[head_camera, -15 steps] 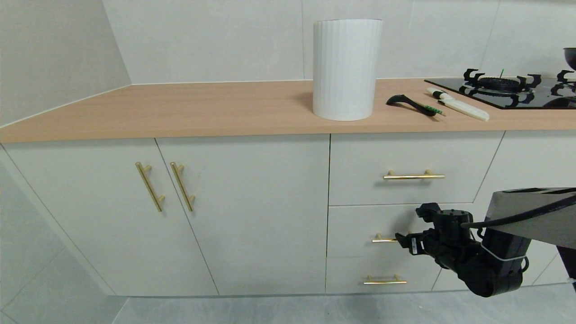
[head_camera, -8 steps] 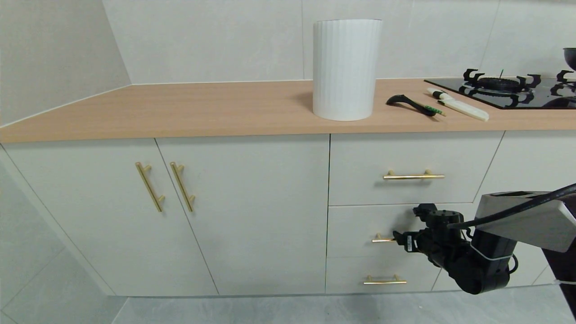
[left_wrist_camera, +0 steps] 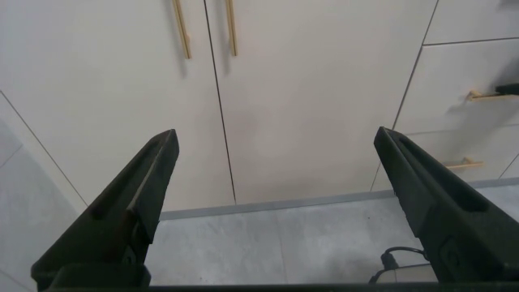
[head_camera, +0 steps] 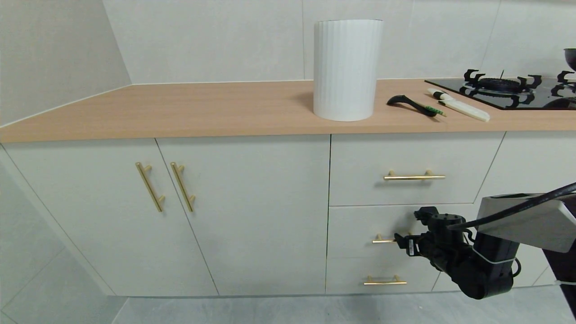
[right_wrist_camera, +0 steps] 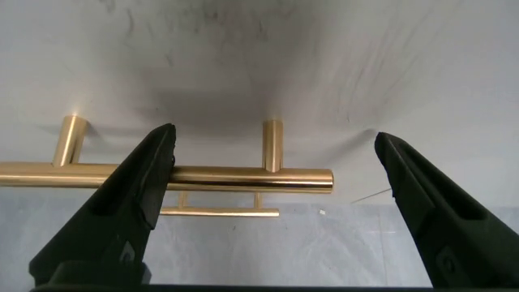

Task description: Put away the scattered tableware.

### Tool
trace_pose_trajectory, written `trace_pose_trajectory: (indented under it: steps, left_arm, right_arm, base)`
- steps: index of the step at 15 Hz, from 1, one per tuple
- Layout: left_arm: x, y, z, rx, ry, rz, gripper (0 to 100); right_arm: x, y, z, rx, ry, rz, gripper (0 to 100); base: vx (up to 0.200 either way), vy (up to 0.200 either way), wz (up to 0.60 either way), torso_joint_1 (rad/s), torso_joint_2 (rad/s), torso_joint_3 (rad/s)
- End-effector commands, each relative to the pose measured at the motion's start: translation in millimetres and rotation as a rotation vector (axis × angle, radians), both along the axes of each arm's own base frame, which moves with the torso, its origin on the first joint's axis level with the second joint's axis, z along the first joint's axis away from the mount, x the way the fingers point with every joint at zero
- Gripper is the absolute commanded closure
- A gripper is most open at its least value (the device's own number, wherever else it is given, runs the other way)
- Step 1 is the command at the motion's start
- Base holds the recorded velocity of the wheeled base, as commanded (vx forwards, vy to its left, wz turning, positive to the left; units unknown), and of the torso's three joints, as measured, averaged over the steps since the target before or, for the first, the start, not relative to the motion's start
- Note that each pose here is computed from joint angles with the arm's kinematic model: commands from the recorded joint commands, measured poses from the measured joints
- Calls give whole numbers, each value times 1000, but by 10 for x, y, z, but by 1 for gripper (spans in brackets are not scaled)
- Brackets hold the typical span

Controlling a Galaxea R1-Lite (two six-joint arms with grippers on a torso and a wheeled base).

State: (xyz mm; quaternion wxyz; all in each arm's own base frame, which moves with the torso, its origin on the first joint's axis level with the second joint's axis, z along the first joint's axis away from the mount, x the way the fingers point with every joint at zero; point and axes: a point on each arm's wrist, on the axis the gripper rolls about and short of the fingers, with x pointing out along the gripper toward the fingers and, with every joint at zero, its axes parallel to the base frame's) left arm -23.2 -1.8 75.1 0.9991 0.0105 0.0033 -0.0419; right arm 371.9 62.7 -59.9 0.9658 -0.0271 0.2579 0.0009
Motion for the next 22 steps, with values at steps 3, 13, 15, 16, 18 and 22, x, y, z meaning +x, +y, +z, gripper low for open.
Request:
trace_pose_trajectory:
  steps: [3,13,15,16,18,22]
  left_arm:
    - [1,0,0,0,2,-1,0]
    - [1,0,0,0,2,-1,0]
    - [1,0,0,0,2,-1,0]
    - [1,0,0,0,2,-1,0]
    - [1,0,0,0,2,1,0]
    - [1,0,0,0,2,-1,0]
  right_arm:
    - [-31,-1,-23,-9,22,6,0]
    - [-565,7,971,22,185,165,0]
    - [-799,-3,1464,56,215,224,0]
    - [-877,1,1632,62,210,236,0]
    - [-1015,54,1891,72,154,259,0]
    - [-1066,163,1968,76,115,258,0]
  base:
    - [0,0,0,0,0,0]
    - [0,0,0,0,0,0]
    - [0,0,0,0,0,0]
    - [0,0,0,0,0,0]
    - [0,0,0,0,0,0]
    - [0,0,0,0,0,0]
